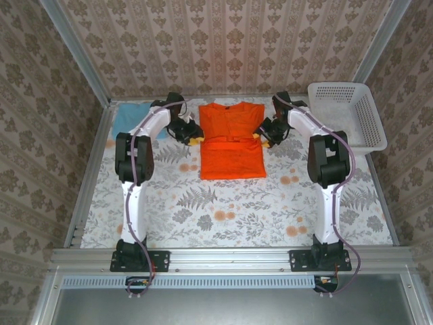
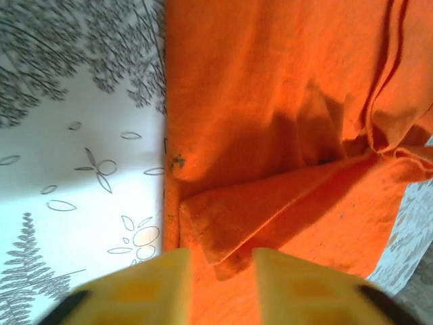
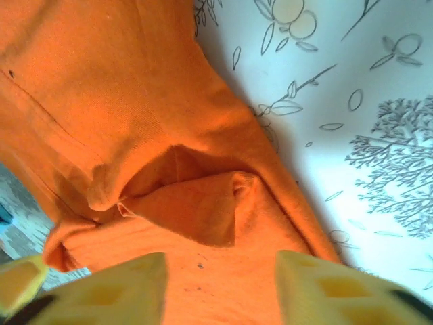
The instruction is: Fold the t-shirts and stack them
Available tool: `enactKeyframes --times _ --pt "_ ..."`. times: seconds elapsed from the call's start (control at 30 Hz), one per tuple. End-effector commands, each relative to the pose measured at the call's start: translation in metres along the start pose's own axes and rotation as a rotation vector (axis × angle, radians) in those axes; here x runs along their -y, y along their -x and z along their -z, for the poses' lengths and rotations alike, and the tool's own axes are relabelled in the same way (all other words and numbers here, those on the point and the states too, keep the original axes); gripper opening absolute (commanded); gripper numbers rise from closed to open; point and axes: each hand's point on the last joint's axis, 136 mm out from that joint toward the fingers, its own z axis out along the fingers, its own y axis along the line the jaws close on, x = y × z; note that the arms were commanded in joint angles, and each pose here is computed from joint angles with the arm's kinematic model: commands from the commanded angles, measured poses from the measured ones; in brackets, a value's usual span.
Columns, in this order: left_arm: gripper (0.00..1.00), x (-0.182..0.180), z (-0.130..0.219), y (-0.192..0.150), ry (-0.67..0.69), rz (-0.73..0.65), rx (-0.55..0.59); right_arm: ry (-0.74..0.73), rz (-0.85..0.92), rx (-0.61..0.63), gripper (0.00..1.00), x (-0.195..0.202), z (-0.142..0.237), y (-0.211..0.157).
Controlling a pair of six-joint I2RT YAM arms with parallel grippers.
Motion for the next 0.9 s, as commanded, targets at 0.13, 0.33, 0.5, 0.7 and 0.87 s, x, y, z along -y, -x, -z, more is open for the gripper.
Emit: enactKeyframes --times 0.13,0.33,0.5,0.7,0.87 --pt "0.45 0.015 0.062 -0.007 0.024 -0.004 0.163 0.085 0.016 0.079 0.49 0.002 0.048 -0.012" --pt "0.26 0.053 0.029 -0.078 -0.1 -0.168 -0.047 0.169 0.072 -0.062 0.17 0.008 0.024 -0.083" --pt "0.23 0.048 -0.016 -0.111 -0.082 -0.209 -0.178 0.13 0.052 -0.091 0.08 0.03 -0.009 -0.103" --pt "0.22 0.013 -0.056 -0.151 0.018 -0.228 -0.319 0.002 0.015 -0.159 0.05 0.082 -0.038 -0.126" --pt "0.21 -0.026 -0.06 -0.188 0.118 -0.221 -0.39 -0.057 0.017 -0.18 0.05 0.119 -0.039 -0.15"
